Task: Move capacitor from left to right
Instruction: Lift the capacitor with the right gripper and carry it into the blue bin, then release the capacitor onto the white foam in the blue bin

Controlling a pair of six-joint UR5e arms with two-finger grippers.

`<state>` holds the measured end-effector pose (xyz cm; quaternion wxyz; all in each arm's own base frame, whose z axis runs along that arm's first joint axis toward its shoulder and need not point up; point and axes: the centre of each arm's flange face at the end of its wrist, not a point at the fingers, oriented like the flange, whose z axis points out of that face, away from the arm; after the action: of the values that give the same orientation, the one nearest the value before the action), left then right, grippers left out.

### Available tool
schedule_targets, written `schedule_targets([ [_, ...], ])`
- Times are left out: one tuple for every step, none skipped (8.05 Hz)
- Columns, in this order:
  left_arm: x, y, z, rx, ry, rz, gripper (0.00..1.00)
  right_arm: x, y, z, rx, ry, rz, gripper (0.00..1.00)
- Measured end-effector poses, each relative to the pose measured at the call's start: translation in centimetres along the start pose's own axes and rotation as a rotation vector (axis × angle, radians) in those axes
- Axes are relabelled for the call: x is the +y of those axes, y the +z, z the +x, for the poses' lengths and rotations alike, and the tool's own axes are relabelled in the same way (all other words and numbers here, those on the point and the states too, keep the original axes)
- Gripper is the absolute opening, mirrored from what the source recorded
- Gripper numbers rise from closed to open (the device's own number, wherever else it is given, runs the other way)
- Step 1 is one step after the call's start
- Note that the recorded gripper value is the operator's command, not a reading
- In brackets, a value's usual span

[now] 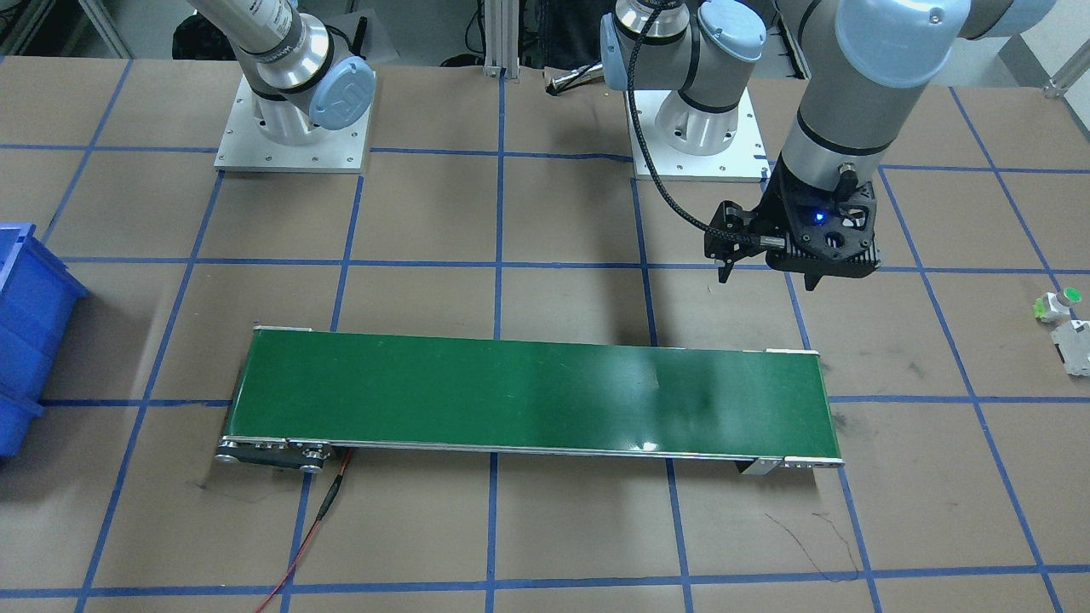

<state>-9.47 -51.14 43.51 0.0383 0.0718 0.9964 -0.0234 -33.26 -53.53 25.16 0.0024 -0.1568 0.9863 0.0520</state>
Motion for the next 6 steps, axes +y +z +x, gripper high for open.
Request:
schedule_targets([
  [0.0, -0.01, 0.01, -0.001, 0.0, 0.0, 1.0, -0.16, 1.11, 0.34, 0.006, 0.0, -0.008, 0.39],
  [0.0, -0.01, 0.03, -0.001, 0.0, 0.001, 1.0, -0.21, 1.52, 0.48, 0.01, 0.001, -0.01, 0.97],
  [0.0, -0.01, 0.06, -0.002, 0.001, 0.0, 1.0, -0.24, 1.51, 0.51, 0.013, 0.004, -0.006, 1.0],
  [-0.05, 0.09, 0.09, -0.002, 0.001, -0.003, 1.0, -0.24, 1.31, 0.49, 0.016, 0.006, -0.002, 1.0],
  [-0.31, 0.35, 0.23, 0.004, 0.002, -0.006, 1.0, -0.16, 1.01, 0.46, 0.022, 0.007, -0.002, 1.0],
  [-0.54, 0.54, 0.46, 0.01, -0.005, -0.008, 1.0, -0.1, 0.85, 0.44, 0.025, 0.007, -0.003, 1.0],
])
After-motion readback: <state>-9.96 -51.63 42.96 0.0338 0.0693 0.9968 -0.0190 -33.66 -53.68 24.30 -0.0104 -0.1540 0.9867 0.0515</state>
